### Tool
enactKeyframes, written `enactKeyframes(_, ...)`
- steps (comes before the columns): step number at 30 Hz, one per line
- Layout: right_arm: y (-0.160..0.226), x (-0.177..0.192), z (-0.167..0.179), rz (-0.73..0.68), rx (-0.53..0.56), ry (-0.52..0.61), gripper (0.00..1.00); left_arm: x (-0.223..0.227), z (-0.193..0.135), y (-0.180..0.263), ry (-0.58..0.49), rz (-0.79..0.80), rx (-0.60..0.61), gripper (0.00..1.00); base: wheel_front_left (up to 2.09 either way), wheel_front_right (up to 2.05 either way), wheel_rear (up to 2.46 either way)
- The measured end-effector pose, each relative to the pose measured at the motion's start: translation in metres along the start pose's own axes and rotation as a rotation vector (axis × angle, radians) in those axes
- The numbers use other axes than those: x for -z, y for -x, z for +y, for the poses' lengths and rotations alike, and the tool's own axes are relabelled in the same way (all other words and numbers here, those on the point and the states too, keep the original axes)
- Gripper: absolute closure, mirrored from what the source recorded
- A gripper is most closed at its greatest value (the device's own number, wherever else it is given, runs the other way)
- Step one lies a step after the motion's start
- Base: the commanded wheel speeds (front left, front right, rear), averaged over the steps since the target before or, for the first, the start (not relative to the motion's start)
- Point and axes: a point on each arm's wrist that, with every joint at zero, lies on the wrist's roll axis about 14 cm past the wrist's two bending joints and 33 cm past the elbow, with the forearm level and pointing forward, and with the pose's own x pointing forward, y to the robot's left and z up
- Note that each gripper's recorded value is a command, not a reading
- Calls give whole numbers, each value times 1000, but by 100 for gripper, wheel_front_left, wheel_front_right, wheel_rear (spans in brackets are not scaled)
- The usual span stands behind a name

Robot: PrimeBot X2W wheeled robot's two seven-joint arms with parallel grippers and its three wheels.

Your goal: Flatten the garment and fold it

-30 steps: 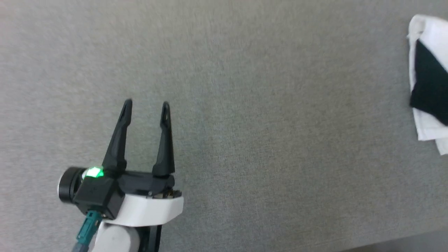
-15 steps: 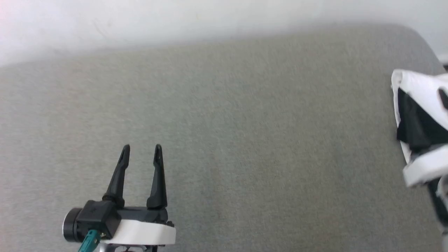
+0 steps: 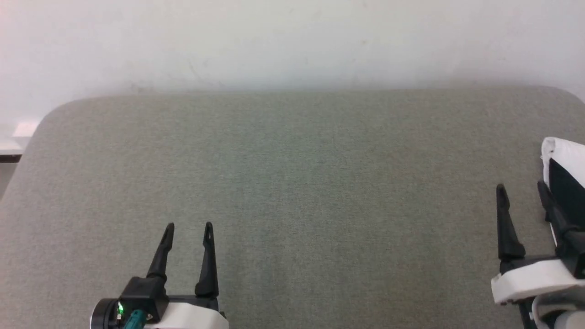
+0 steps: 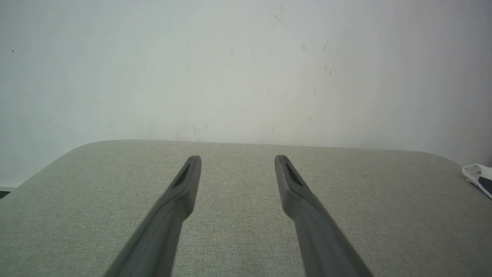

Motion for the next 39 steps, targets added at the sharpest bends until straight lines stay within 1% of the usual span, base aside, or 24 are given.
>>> enactKeyframes(3, 7, 15, 1, 33, -2, 8, 0, 8, 4, 5, -1, 26, -20, 0, 0, 0, 0)
enactKeyframes(8, 14, 36, 3, 86, -1, -32, 0, 15, 7, 5, 11, 45, -44, 0, 0, 0, 0)
enactKeyframes(18, 13, 47, 8, 108, -14, -37, 0, 12, 11, 1, -20, 30, -58, 0, 0, 0, 0)
enactKeyframes(19, 13, 47, 8, 110, -15, -36, 100, 11, 11, 0, -22, 26, -59, 100, 0, 0, 0)
enactKeyframes(39, 14, 49, 13, 128, -30, -38, 100, 13, 12, -1, -27, 46, -51, 100, 0, 0, 0)
